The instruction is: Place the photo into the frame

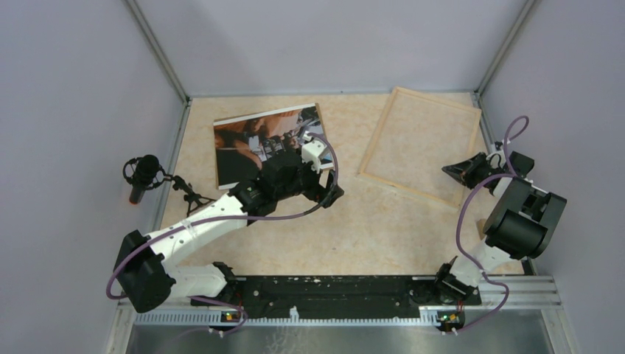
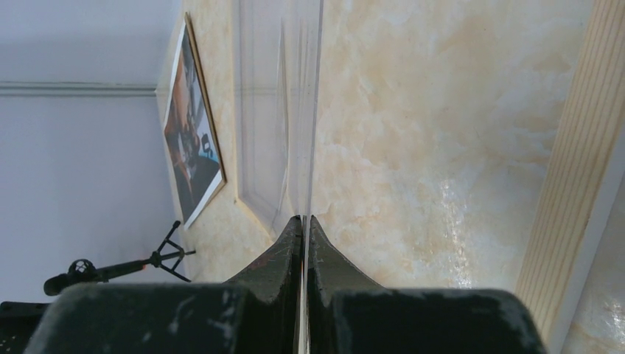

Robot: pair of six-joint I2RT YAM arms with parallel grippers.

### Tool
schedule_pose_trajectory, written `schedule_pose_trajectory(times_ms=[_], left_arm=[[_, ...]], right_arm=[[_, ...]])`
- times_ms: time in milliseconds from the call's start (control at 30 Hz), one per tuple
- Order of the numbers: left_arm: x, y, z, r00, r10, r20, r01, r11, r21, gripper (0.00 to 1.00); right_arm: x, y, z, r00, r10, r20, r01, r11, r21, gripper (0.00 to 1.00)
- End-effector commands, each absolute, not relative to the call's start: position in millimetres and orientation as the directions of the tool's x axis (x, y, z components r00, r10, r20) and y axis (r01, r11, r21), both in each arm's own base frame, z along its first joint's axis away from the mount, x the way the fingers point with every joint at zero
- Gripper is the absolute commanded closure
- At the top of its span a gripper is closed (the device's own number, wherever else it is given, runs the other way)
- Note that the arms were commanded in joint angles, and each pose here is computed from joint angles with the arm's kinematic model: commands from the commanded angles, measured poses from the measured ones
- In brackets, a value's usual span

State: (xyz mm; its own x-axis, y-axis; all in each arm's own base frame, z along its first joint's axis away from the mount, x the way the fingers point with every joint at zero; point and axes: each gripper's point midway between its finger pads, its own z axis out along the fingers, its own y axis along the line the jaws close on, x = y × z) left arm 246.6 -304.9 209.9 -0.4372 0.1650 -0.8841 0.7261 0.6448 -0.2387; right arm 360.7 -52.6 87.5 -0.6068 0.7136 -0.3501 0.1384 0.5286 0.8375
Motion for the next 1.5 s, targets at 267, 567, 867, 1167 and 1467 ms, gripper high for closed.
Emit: schedule_pose_trajectory(times_ms=[267,567,867,1167,1467], left_arm=[[248.4,-309.5,219.6,-0.396,0.149,-0.906,0.740,0.636,-0.219,0.02],[248.0,-309.6,219.5,-0.396,0.149,-0.906,0.741,0.635,-0.220,0.02],[246.8,-310.7,219.3,-0.396,0.151,-0.906,0.743,0.632,-0.220,0.02],[246.9,-310.8,218.2,-0.398,0.153,-0.904,0.743,0.632,-0.220,0.02],[246.9,-311.9,217.1,-0.400,0.156,-0.903,0.744,0.630,-0.221,0.02]], right_arm=[[367.0,-64.2,91.3,-0.585,0.692,-0.423,0.098,0.578,0.810,1.00],[365.5,-65.4,90.8,-0.582,0.692,-0.427,0.109,0.587,0.802,1.00],[362.7,-65.2,88.5,-0.581,0.690,-0.432,0.120,0.597,0.793,1.00],[360.6,-64.5,86.1,-0.581,0.691,-0.430,0.128,0.600,0.790,1.00],[355.6,-55.7,78.5,-0.601,0.688,-0.407,0.145,0.595,0.791,1.00]])
